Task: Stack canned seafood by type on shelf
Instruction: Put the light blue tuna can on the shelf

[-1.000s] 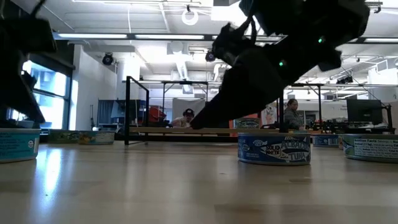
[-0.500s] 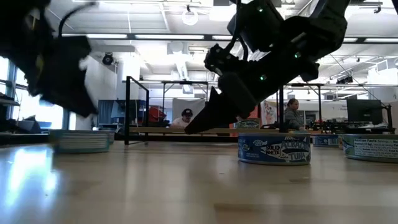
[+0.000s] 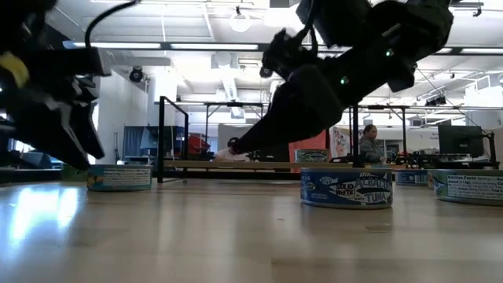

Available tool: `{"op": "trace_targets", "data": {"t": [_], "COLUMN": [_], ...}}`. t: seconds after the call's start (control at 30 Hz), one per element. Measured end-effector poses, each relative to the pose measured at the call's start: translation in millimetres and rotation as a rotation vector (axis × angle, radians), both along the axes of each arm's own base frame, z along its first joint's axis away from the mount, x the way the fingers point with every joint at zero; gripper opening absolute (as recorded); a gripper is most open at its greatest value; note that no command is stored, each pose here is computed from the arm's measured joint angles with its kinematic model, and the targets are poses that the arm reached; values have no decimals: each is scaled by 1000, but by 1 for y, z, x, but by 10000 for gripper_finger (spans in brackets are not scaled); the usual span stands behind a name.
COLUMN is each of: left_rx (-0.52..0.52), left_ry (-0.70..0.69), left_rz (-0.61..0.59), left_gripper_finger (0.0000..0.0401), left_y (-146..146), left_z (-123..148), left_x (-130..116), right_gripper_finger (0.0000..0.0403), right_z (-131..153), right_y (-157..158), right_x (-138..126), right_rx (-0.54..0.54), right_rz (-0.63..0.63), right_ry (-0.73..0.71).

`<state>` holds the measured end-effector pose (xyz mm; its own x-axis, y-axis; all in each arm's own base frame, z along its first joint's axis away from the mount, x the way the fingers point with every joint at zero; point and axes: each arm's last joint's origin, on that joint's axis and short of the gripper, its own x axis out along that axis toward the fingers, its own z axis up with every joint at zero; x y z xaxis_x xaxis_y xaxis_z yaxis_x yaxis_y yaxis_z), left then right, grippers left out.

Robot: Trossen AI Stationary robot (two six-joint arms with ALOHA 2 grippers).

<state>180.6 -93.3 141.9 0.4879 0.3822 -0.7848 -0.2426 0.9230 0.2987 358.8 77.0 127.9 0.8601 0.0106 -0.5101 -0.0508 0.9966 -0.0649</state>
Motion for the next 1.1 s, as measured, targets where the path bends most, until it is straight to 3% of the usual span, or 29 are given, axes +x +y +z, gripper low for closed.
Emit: {"op": "trace_targets", "data": {"t": [0.2,0.4,0.5,0.6,0.77,0.9,1.1], "left_rx": [15,21,-9,-58,-164,-236,-260], "left_ry": [21,27,7,-49,-161,-234,-305], "left_rz": [19,5,-25,-70,-120,-123,-103], "left_gripper_finger": [216,121,59,11,9,2,1], "left_y": [5,6,4,2,2,5,9], "left_z": [-8,-16,-17,-15,-7,-2,2], "left_x": [7,17,24,33,46,55,62], "right_gripper_finger": [229,229,229,229,229,229,229], "right_z": [2,17,27,28,15,2,-5], "right_y": [17,29,32,33,28,20,14], "right_x": [-3,-11,-18,-19,-13,-4,15], "right_rx": [-15,-59,-153,-325,-431,-424,-428], "right_rz": [51,64,55,154,300,275,236], "right_ry": [-17,-34,-25,-22,-17,-34,-55]}}
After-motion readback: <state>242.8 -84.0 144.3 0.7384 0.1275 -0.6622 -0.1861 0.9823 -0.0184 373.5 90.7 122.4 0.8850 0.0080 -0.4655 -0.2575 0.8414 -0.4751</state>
